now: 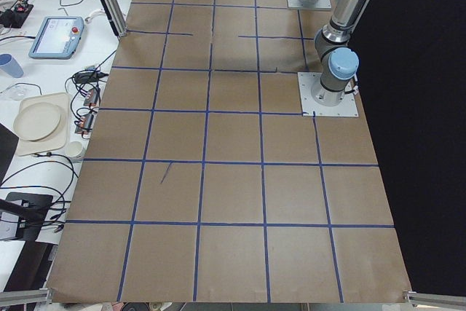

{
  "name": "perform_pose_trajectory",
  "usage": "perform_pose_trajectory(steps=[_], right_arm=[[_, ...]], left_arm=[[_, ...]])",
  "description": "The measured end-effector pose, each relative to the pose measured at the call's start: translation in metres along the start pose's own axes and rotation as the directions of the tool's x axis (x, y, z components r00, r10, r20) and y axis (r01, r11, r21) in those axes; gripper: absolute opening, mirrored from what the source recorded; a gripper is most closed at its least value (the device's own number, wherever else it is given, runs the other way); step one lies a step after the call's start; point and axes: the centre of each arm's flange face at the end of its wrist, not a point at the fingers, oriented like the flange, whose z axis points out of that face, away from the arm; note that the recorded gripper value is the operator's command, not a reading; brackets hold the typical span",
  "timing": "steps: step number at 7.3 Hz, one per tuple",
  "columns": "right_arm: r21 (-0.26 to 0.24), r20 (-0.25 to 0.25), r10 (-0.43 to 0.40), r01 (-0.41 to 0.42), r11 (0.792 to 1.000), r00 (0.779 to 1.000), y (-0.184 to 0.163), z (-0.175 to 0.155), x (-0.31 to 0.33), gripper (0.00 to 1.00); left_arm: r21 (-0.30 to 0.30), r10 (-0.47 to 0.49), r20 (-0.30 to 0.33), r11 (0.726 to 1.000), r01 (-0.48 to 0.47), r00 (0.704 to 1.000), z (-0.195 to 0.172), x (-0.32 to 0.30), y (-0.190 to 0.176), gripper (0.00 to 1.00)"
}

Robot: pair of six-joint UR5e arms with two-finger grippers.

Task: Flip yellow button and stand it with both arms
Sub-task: 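Close the right gripper on the yellow button while the left gripper holds it, then open the left gripper and pull it back while the right gripper holds the button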

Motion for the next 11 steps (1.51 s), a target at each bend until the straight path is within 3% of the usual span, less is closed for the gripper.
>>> perform_pose_trajectory(steps=[6,7,8,9,11], right_arm=[[-0.042,-0.012,0.005,-0.005,0.999,1.0,0.0012,0.0075,0.0023,0.97],[-0.041,-0.014,0.009,-0.01,0.999,1.0,-0.0004,0.0079,0.002,0.83],[-0.039,-0.015,0.016,-0.016,0.999,1.0,-0.0016,0.0082,0.0022,0.48],[-0.04,-0.016,0.02,-0.02,0.999,1.0,-0.0018,0.0083,0.0024,0.29],[-0.043,-0.016,0.022,-0.022,0.999,1.0,-0.0016,0.0079,0.0026,0.09]], left_arm=[[-0.02,0.001,0.009,1.0,0.0,1.0,0.0009,-0.0017,0.0036,0.08],[-0.02,0.0,0.009,1.0,0.0,1.0,0.001,-0.0018,0.004,0.08],[-0.02,0.0,0.009,1.0,0.0,1.0,0.0009,-0.0016,0.0043,0.08],[-0.02,0.0,0.009,1.0,0.0,1.0,0.0007,-0.0018,0.0048,0.08],[-0.02,-0.002,0.009,1.0,0.003,1.0,0.0009,-0.0033,0.0057,0.1]])
